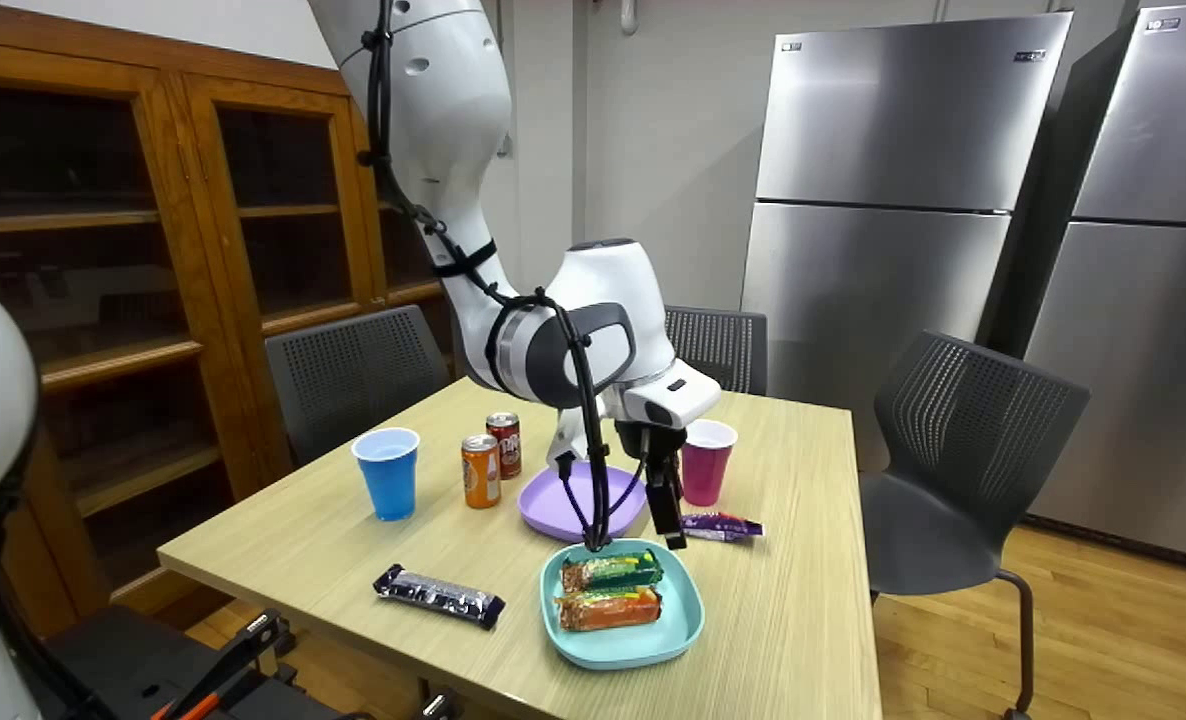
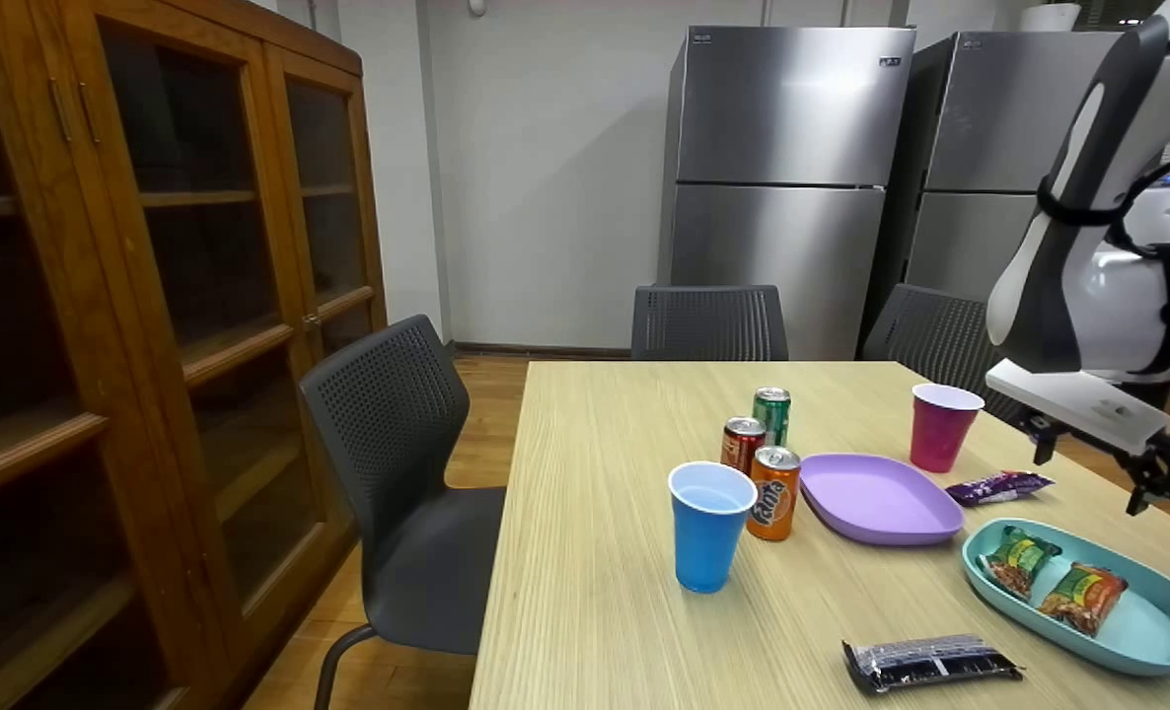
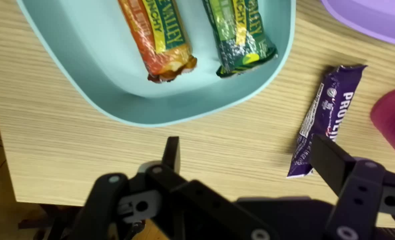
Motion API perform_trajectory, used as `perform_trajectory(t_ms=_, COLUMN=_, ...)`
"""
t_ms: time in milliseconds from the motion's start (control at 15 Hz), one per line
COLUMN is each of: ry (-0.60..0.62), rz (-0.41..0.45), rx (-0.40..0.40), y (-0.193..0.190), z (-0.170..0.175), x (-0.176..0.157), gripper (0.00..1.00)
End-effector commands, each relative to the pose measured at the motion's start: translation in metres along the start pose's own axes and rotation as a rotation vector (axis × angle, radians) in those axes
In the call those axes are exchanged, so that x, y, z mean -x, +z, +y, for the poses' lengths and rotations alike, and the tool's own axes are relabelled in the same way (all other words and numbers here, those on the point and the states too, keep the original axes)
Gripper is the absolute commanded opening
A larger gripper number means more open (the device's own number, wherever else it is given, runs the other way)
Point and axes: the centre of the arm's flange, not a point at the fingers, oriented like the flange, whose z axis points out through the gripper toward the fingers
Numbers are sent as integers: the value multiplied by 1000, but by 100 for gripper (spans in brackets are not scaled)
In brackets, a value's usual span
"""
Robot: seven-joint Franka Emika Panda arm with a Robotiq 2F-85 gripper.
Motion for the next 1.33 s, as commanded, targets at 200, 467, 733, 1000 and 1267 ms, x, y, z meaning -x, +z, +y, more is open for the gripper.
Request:
perform_trajectory(t_ms=200, ry=90, rz=-1, rx=-54, y=21, z=-32, x=-47, gripper=100)
perform_trajectory(t_ms=467, ry=87, rz=-9, rx=-56, y=45, z=-49, x=-61, gripper=100)
perform_trajectory(t_ms=733, ry=71, rz=-27, rx=-41, y=72, z=-62, x=-65, gripper=100)
perform_trajectory(t_ms=1000, ry=64, rz=-46, rx=-41, y=92, z=-80, x=-69, gripper=100)
perform_trajectory(t_ms=1267, ry=53, rz=-61, rx=-29, y=107, z=-95, x=-72, gripper=100)
